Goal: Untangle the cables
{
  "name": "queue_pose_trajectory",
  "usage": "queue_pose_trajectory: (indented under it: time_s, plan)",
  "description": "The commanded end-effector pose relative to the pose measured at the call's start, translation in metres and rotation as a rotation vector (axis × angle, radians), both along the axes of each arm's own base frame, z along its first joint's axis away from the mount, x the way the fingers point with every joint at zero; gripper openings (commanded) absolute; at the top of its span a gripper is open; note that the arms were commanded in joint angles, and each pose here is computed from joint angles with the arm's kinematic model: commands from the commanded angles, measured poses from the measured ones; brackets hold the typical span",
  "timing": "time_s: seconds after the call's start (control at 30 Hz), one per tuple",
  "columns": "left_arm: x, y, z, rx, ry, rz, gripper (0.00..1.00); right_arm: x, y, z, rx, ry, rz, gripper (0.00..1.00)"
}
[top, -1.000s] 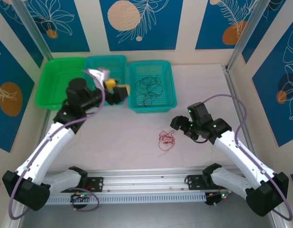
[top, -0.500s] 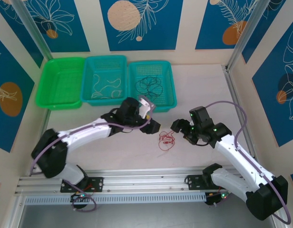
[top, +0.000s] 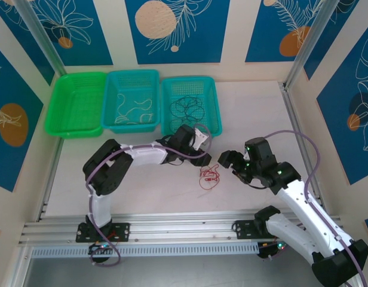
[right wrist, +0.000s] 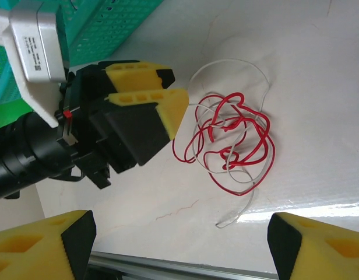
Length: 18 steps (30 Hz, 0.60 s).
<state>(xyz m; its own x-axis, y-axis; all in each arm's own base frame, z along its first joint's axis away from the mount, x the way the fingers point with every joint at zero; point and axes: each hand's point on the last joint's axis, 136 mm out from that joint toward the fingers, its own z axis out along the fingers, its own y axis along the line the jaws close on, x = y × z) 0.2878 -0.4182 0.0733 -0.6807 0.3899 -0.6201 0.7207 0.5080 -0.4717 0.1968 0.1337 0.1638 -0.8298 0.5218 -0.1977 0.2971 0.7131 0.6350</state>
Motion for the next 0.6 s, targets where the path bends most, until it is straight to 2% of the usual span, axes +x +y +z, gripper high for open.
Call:
queue_pose_trajectory:
  time_s: [0.0,0.13,0.27,0.33,0.57]
  plan:
    - [-0.003,-0.016,0.002,-0.031,0.003,-0.038,0.36,-0.009,-0.007,-0.01,-0.006,0.039,-0.032,0.79]
    - [-0.008,-0.018,-0.007,-0.034,0.037,-0.057,0.3,-0.009,-0.009,-0.01,0.001,0.035,-0.042,0.79]
    - [-0.014,-0.02,-0.007,-0.032,0.047,-0.075,0.1,-0.008,-0.01,-0.013,-0.004,0.039,-0.049,0.79]
    - [-0.014,-0.019,0.005,-0.053,0.034,-0.068,0.0,-0.008,-0.011,-0.017,-0.004,0.047,-0.059,0.79]
    - [-0.019,-0.013,0.072,-0.163,-0.027,-0.045,0.0,-0.002,0.008,-0.042,0.06,0.115,-0.042,0.79]
